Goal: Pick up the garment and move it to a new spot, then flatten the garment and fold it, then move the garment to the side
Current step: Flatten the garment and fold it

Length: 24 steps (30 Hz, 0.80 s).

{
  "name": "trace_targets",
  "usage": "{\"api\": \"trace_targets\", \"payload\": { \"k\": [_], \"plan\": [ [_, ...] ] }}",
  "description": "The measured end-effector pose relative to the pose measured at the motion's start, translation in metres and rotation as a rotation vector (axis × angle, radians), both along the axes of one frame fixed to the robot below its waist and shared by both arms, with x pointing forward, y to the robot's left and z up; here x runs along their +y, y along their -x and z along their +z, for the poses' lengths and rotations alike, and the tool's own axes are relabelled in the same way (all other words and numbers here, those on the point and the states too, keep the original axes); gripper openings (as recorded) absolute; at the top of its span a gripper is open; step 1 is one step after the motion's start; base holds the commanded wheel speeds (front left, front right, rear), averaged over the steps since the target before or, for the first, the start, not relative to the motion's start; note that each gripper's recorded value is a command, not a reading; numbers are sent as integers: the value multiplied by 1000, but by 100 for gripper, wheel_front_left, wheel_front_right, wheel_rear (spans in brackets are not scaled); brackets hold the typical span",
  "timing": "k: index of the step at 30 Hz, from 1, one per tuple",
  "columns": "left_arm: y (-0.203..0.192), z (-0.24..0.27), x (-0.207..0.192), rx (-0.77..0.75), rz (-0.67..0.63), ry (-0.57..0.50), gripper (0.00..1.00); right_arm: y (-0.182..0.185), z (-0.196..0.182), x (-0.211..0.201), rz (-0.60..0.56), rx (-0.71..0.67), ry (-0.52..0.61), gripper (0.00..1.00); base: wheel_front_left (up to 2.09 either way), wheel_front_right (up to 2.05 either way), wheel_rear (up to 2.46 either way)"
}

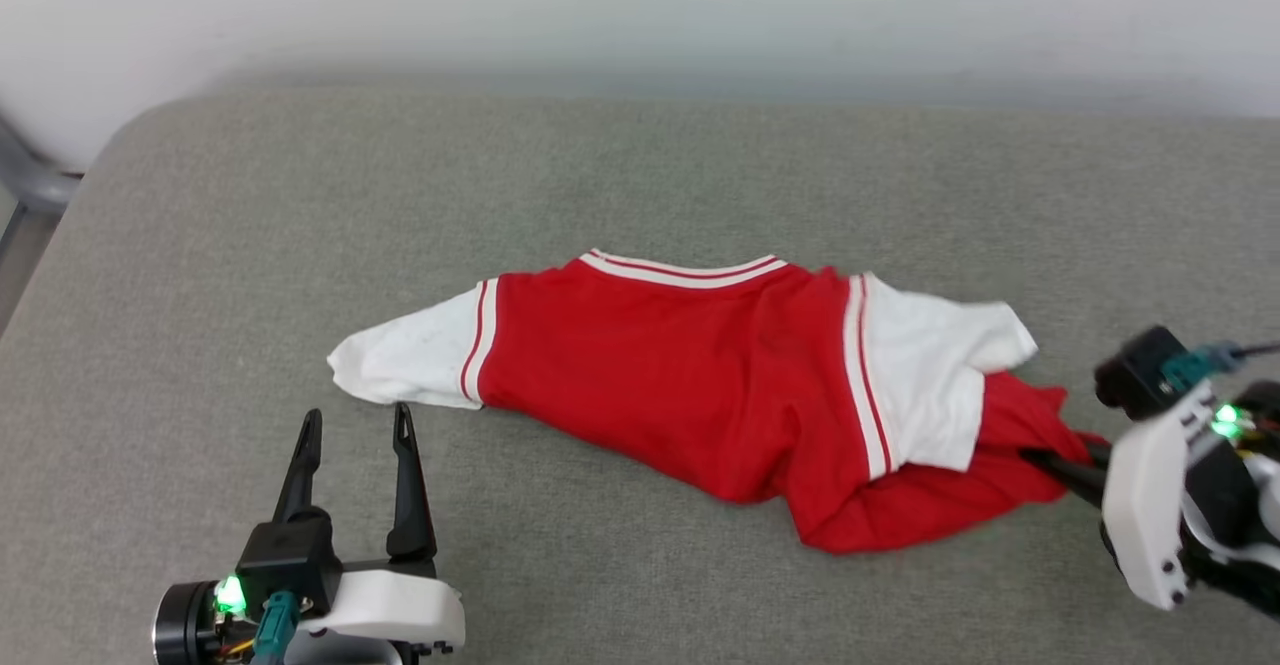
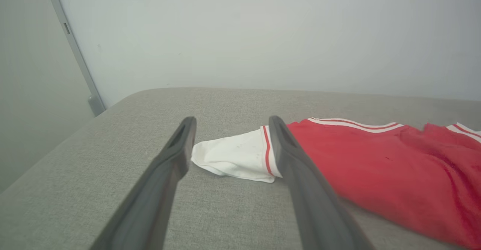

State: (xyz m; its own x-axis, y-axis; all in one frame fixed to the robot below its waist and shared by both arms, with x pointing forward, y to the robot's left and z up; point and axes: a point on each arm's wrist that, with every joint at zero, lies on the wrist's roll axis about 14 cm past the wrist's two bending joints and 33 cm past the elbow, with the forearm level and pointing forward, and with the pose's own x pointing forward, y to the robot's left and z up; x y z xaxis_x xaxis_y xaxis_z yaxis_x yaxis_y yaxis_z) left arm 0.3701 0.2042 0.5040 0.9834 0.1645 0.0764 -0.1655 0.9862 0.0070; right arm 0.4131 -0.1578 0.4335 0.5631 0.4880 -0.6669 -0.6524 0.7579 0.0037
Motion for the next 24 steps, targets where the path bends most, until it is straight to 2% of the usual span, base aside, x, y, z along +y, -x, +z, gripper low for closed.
{"api": "trace_targets", "payload": {
  "k": [7,14,18,19,20,21,24],
  "plan": [
    [6,5,-4,-14,-19,-2,100,50,-9,-33,-121,48,-86,0,0,0,0],
    [11,2,-3,-5,-16,-9,100,114,-54,-55,-265,208,-127,0,0,0,0],
    [10,-1,-4,3,-20,-7,100,132,-73,-59,-328,257,-132,0,0,0,0],
    [10,-1,-4,4,-21,-7,100,130,-73,-59,-342,244,-141,16,0,0,0],
    [10,-1,-5,5,-23,-8,100,128,-73,-60,-347,228,-142,44,0,0,0],
    [9,-1,-5,4,-25,-9,100,126,-72,-59,-354,209,-152,100,0,0,0],
    [9,1,-6,-2,-28,-13,100,114,-58,-63,-380,129,-176,100,0,0,0]
  ]
}}
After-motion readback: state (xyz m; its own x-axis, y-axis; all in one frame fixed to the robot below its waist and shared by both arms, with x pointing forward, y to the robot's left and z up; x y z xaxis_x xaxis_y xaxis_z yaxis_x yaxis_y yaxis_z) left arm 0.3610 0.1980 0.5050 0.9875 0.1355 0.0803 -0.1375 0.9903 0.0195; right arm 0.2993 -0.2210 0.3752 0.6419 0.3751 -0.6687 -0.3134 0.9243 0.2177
